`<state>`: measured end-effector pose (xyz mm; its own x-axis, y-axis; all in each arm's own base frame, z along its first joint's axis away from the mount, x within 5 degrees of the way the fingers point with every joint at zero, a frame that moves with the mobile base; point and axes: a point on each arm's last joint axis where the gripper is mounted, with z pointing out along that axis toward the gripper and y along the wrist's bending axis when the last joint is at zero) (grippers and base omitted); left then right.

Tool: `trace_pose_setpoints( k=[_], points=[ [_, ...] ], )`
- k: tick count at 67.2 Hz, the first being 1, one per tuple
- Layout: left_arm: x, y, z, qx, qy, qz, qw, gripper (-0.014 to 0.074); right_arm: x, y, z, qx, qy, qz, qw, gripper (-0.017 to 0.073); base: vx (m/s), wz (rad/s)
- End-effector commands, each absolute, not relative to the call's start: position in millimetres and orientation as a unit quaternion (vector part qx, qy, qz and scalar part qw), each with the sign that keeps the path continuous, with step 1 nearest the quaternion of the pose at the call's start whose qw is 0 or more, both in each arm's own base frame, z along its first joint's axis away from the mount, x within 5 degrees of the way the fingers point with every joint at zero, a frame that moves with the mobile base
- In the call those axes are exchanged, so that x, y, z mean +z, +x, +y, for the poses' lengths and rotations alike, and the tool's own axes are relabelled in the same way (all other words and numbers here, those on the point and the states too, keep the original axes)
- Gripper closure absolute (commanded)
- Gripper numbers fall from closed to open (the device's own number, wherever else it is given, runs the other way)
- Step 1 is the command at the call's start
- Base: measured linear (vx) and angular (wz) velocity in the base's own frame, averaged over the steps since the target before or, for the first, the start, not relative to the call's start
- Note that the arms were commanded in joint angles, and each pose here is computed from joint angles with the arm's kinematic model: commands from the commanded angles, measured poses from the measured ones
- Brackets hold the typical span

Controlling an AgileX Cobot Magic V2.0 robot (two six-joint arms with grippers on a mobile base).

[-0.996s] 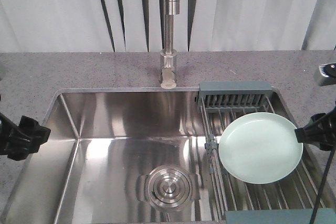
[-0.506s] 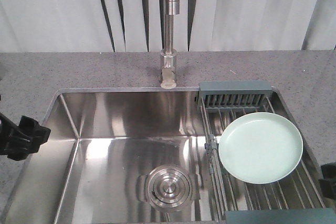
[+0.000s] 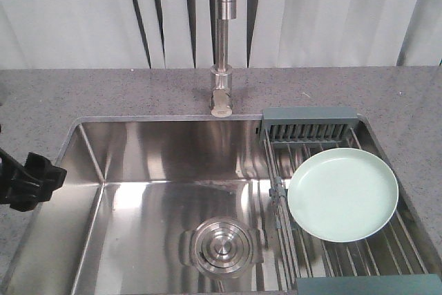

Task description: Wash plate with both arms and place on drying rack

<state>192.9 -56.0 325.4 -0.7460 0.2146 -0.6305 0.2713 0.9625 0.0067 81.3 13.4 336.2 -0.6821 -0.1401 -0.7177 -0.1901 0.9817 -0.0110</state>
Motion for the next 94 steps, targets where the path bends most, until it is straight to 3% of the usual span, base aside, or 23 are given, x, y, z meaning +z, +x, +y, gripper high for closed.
trace_pose_setpoints(
  k=[1, 27, 57, 94],
  points=[
    [340.0, 194.0, -57.4, -0.052, 0.126, 0.917, 0.374, 0.0004, 348.1, 80.7, 13.6, 0.033, -0.09, 0.898, 0.429, 0.0258, 0.0, 0.0],
    [340.0, 194.0, -57.4, -0.052, 0.126, 0.917, 0.374, 0.0004, 348.1, 79.5, 13.2, 0.032, -0.09, 0.898, 0.429, 0.0258, 0.0, 0.0],
    [350.4, 201.4, -61.4, -0.073, 0.118, 0.894, 0.426, 0.0004, 348.1, 79.5, 13.2, 0.032, -0.09, 0.898, 0.429, 0.0258, 0.0, 0.0],
    [373.2, 254.6, -84.6, -0.079, 0.188, 0.898, 0.391, 0.0005, 348.1, 79.5, 13.2, 0.032, -0.09, 0.898, 0.429, 0.0258, 0.0, 0.0]
  ],
)
